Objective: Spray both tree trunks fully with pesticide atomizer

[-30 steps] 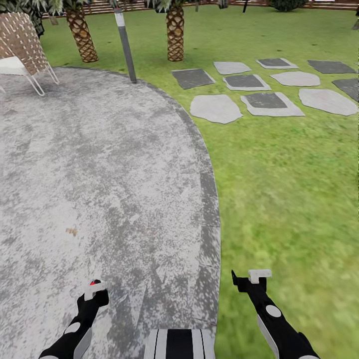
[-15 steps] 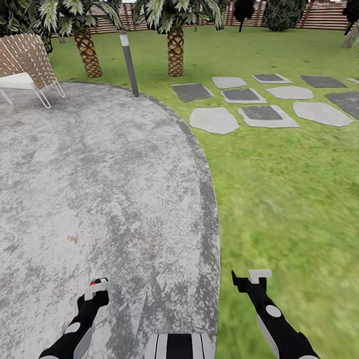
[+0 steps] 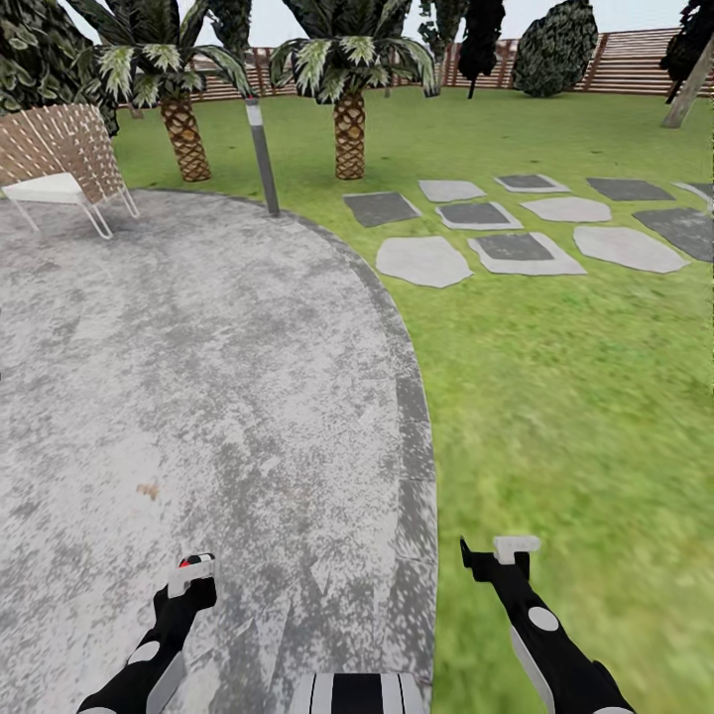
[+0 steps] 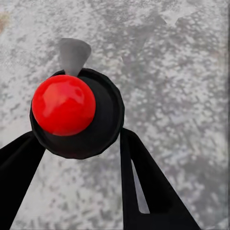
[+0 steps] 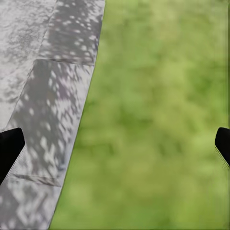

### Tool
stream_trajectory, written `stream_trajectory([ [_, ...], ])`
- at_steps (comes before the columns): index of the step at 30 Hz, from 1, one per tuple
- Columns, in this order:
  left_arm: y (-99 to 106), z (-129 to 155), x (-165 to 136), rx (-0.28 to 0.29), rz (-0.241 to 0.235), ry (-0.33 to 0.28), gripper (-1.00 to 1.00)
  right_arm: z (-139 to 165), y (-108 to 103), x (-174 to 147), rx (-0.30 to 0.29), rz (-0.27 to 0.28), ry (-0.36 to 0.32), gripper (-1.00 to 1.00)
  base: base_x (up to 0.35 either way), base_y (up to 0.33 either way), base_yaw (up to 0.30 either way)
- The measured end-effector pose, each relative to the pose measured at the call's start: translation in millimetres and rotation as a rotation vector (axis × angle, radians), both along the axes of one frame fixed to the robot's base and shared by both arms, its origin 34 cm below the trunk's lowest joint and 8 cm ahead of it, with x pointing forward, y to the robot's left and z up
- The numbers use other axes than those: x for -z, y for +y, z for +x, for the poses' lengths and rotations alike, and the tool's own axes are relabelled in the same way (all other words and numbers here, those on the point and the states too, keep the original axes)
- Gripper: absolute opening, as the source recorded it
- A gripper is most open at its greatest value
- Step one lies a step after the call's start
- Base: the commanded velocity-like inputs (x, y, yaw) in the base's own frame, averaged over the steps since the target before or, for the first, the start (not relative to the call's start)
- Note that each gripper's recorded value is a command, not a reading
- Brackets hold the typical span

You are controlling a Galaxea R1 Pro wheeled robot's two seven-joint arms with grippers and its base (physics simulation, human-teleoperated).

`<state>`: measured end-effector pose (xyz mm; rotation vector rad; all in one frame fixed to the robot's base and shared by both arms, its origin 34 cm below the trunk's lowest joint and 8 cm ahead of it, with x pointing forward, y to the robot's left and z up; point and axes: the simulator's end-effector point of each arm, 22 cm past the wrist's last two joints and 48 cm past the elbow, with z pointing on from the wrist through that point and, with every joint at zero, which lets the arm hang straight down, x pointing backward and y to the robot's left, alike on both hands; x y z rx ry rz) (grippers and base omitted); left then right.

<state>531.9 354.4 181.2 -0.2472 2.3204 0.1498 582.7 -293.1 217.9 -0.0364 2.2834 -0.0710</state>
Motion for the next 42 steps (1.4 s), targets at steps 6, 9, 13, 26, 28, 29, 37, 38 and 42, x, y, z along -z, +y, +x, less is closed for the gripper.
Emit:
stream_trajectory([
  [6,0.0,7.5,-11.6,0.0,0.0,-0.024,-1.0,7.2,0.0,-13.4,0.0,0.0,-0.026,1.0,0.0,0.0,0.0],
  [9,-0.1,11.2,-17.5,0.0,0.0,-0.036,-1.0,10.8,0.0,-20.2,0.0,0.0,-0.039,1.0,0.0,0.0,0.0],
  [13,-0.1,16.1,-25.4,0.0,0.0,-0.052,-1.0,14.4,0.9,-28.3,0.0,0.001,-0.053,1.0,0.0,0.0,0.0],
  [26,-0.9,-18.6,-28.3,0.002,-0.001,-0.029,-1.0,24.7,-1.2,-56.4,0.002,-0.004,-0.105,1.0,0.0,0.0,-0.034],
  [28,-0.6,-42.8,-21.8,0.003,0.0,-0.001,-1.0,8.6,-8.9,-49.5,0.004,-0.014,-0.084,1.0,0.0,0.0,-0.187],
  [29,-0.6,-52.0,-19.9,0.004,0.001,0.009,-1.0,-0.2,-14.6,-46.6,0.005,-0.023,-0.075,1.0,0.0,0.0,-0.192],
  [37,2.1,-100.8,-14.9,0.005,0.005,0.054,-1.0,-83.1,-46.7,-22.3,0.008,-0.067,-0.047,1.0,0.0,0.0,-0.196],
  [38,3.4,-101.4,-16.4,0.005,0.007,0.052,-1.0,-87.5,-47.1,-21.9,0.008,-0.067,-0.049,1.0,0.0,0.0,-0.197],
  [42,15.1,-103.1,-23.2,0.001,0.022,0.042,-1.0,-104.5,-47.1,-22.6,0.007,-0.066,-0.084,1.0,0.0,0.0,-0.196],
])
